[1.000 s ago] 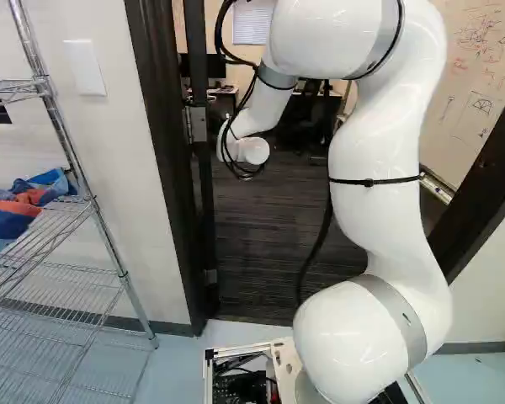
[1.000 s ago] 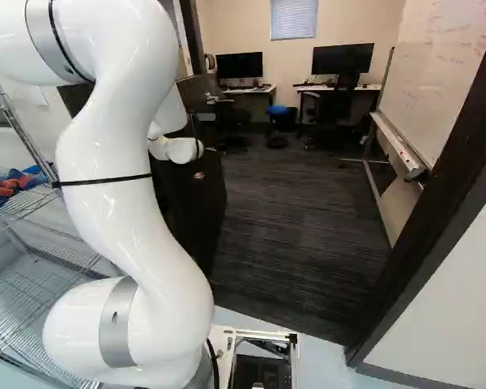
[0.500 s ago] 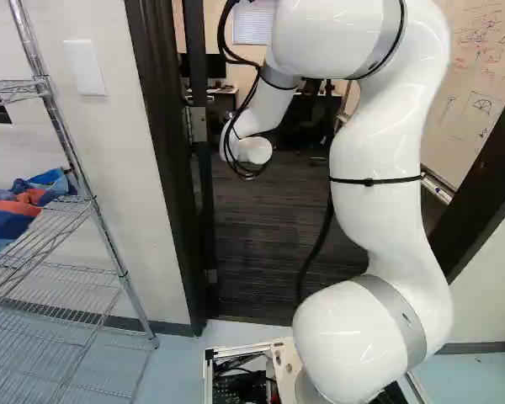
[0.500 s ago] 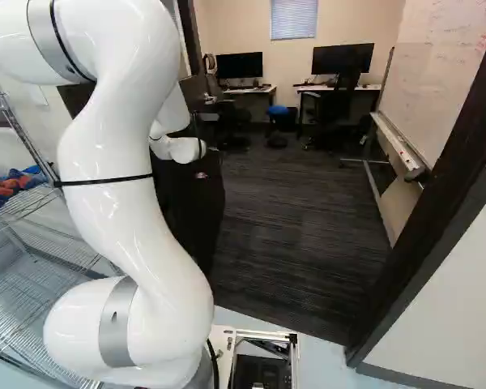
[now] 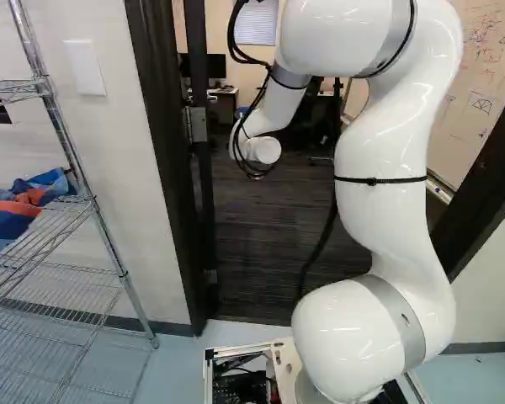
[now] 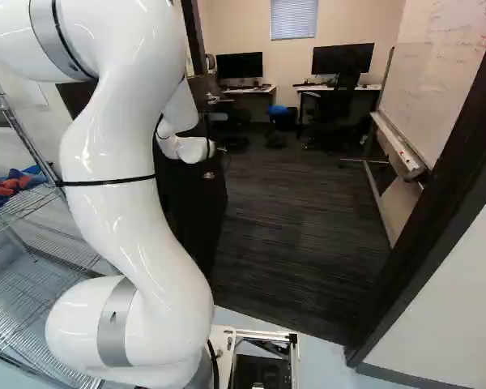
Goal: Open the door and move inside
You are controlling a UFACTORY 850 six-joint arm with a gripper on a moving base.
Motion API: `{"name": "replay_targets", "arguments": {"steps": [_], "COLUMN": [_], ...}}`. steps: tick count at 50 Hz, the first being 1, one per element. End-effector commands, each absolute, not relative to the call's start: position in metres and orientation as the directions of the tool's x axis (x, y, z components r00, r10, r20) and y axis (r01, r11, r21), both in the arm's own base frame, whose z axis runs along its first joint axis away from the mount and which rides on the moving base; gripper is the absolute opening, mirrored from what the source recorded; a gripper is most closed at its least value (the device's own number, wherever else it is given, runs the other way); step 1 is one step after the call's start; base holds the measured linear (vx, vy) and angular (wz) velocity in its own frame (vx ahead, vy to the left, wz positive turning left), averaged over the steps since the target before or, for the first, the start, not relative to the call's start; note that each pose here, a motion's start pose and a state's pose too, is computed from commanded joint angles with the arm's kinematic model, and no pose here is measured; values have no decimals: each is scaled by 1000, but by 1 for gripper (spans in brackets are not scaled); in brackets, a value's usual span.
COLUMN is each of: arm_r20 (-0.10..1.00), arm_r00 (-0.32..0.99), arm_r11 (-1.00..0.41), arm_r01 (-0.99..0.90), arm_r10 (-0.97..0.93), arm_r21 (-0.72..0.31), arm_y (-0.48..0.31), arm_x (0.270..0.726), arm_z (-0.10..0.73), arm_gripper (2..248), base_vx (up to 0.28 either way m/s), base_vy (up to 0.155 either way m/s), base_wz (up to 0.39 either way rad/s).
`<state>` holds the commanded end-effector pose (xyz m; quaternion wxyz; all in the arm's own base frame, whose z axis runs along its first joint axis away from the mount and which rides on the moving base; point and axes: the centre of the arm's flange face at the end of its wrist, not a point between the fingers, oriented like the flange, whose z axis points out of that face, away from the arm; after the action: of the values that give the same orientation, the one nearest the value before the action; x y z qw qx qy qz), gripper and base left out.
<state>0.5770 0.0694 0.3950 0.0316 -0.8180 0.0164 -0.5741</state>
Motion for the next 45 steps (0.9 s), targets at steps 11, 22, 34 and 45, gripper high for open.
{"name": "replay_targets", "arguments": {"steps": [11, 22, 34, 45], "arm_r20": [938, 938, 937, 937], "arm_r00": [339, 338, 336, 335], "arm_r11": [-997, -996, -995, -992], "arm_r01": [-19, -47, -78, -106], "arm_r10": [-73, -82, -92, -102], "arm_r21": [-70, -70, -70, -70], "arm_y": [53, 37, 19, 2], "arm_x": [577, 577, 577, 573], "arm_z": [395, 395, 395, 396], "arm_gripper": [247, 247, 247, 247], "base_vx": [0, 0, 0, 0], "base_vy": [0, 0, 0, 0], "base_wz": [0, 0, 0, 0]}}
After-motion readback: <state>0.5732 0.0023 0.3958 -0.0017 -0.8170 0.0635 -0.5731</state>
